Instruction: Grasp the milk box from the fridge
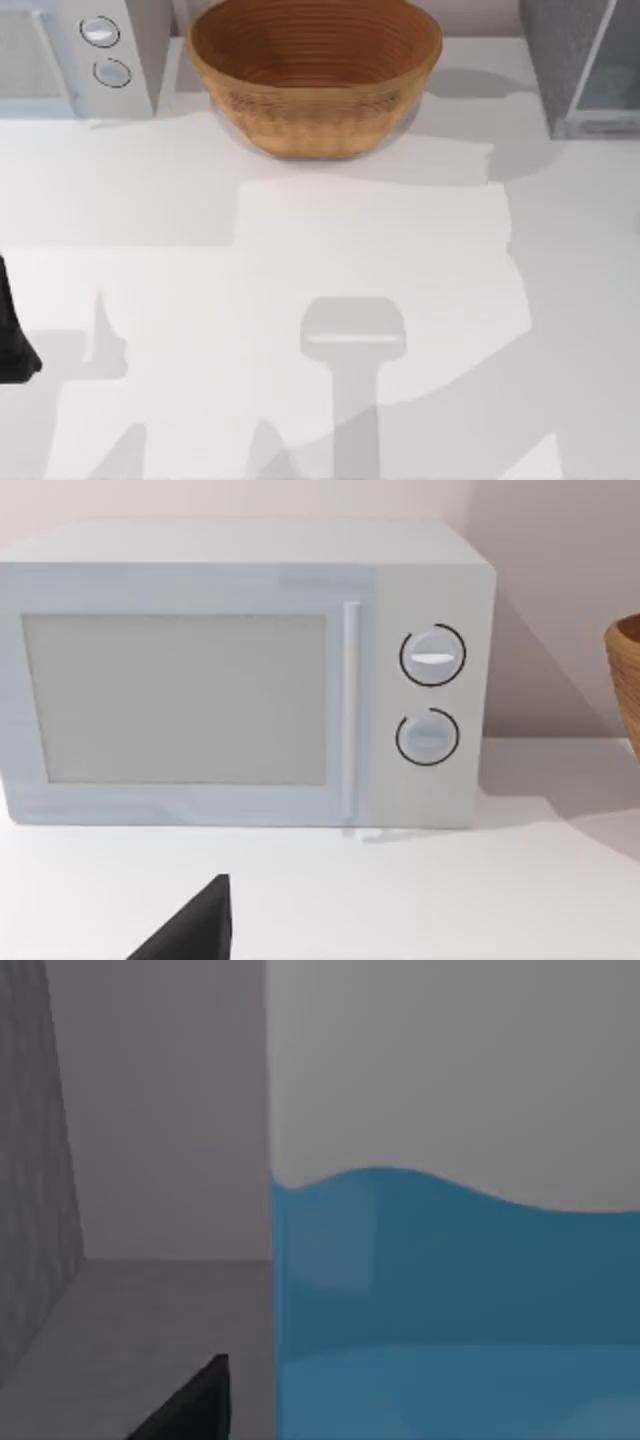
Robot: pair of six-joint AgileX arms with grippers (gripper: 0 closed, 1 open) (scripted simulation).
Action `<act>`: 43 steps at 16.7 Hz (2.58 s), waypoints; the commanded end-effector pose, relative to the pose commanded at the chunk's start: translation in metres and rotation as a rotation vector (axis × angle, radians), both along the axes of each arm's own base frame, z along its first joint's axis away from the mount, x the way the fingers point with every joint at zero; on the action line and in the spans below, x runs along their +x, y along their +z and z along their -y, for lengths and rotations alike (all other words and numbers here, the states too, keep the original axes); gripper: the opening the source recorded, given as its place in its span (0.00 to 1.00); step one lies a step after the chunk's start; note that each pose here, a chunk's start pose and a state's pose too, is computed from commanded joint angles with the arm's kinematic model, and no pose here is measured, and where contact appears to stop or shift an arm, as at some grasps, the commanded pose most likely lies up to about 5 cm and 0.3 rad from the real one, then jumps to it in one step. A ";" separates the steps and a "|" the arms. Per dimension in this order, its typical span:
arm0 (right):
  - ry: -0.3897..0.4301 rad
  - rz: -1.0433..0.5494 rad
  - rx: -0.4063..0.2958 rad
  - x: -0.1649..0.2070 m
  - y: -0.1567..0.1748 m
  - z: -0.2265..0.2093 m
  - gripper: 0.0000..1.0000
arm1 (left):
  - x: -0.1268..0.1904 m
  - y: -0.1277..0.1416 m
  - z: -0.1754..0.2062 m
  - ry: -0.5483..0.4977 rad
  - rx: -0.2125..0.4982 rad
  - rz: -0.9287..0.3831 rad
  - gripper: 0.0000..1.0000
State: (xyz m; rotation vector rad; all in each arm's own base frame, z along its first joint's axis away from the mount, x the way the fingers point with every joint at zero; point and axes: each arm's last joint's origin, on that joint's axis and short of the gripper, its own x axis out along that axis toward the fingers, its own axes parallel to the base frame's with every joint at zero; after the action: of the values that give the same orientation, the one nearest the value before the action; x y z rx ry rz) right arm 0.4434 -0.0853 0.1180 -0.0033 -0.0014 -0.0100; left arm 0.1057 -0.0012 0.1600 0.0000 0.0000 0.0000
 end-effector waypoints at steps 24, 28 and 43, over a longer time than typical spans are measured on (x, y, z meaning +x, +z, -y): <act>0.000 -0.004 0.001 0.026 0.000 -0.001 0.00 | 0.000 0.000 0.000 0.000 0.000 0.000 1.00; 0.000 -0.004 0.001 0.026 0.000 -0.001 0.00 | 0.000 0.000 0.000 0.000 0.000 0.000 1.00; -0.003 -0.008 0.004 0.025 0.048 0.000 0.00 | 0.000 0.000 0.000 0.000 0.000 0.000 1.00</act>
State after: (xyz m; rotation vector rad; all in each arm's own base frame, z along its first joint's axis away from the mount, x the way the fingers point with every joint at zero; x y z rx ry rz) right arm 0.4686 -0.0853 0.1662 0.0007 0.0063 -0.0126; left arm 0.1057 -0.0012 0.1600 0.0000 0.0000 0.0000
